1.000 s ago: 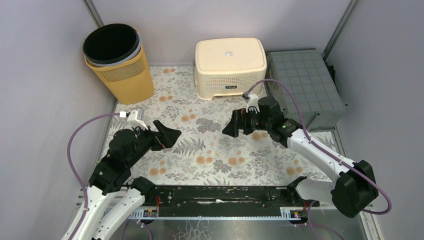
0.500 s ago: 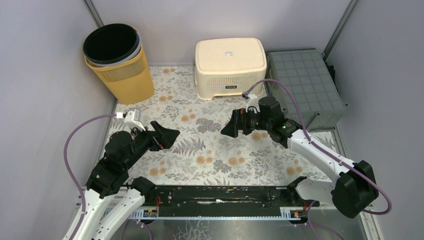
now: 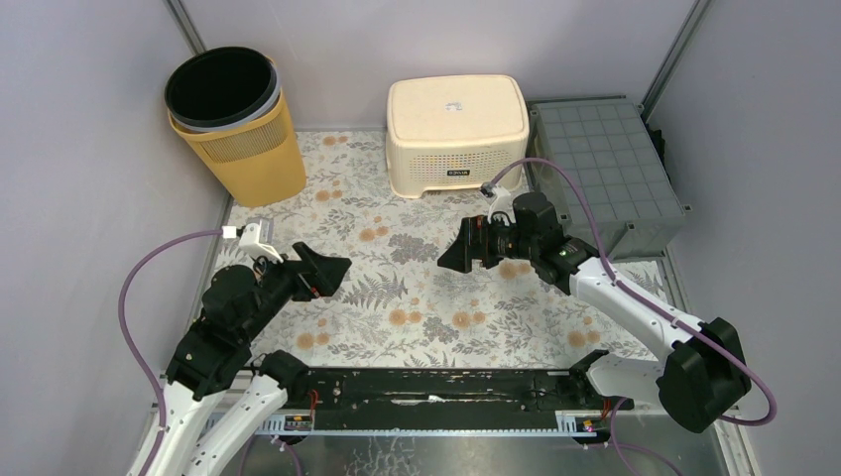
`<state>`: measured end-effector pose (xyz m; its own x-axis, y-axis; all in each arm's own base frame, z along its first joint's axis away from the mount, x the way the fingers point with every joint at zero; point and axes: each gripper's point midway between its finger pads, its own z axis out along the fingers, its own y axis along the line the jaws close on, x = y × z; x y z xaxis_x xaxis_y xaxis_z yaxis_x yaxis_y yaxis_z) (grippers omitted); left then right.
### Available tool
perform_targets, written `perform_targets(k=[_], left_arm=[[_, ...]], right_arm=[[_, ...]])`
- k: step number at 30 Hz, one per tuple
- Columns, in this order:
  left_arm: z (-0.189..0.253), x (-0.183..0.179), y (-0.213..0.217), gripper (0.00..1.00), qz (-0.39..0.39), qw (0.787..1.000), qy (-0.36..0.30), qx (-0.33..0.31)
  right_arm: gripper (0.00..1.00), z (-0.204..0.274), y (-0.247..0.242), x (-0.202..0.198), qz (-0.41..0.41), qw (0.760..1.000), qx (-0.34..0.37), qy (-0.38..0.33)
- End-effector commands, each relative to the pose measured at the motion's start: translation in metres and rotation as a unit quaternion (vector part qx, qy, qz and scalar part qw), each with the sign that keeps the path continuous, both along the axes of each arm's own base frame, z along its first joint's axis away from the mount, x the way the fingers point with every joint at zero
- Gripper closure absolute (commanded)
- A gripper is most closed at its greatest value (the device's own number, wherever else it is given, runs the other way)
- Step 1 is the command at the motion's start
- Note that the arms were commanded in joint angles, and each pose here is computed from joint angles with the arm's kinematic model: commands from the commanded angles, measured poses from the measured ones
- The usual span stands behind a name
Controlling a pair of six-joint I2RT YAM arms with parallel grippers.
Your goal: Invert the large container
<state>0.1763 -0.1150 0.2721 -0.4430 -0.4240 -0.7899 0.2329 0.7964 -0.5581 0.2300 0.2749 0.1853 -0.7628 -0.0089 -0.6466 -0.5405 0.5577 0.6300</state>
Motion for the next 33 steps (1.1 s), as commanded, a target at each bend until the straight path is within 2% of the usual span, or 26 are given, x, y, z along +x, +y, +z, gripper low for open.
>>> perform_targets(k=[1,24,33], left_arm=[[0.011,0.001,0.006,0.0,0.011,1.0,-0.017,0.005],[0.002,0.01,0.001,0.0,0.012,1.0,0.005,0.012],[-0.009,0.038,0.003,0.0,0.04,0.996,0.048,0.066]], right_arm=[[0.01,0.012,0.008,-0.002,0.016,0.999,0.025,-0.014],[0.01,0.007,0.011,-0.004,0.029,0.999,0.026,-0.004],[0.01,0.007,0.01,-0.005,0.032,0.999,0.023,-0.004]])
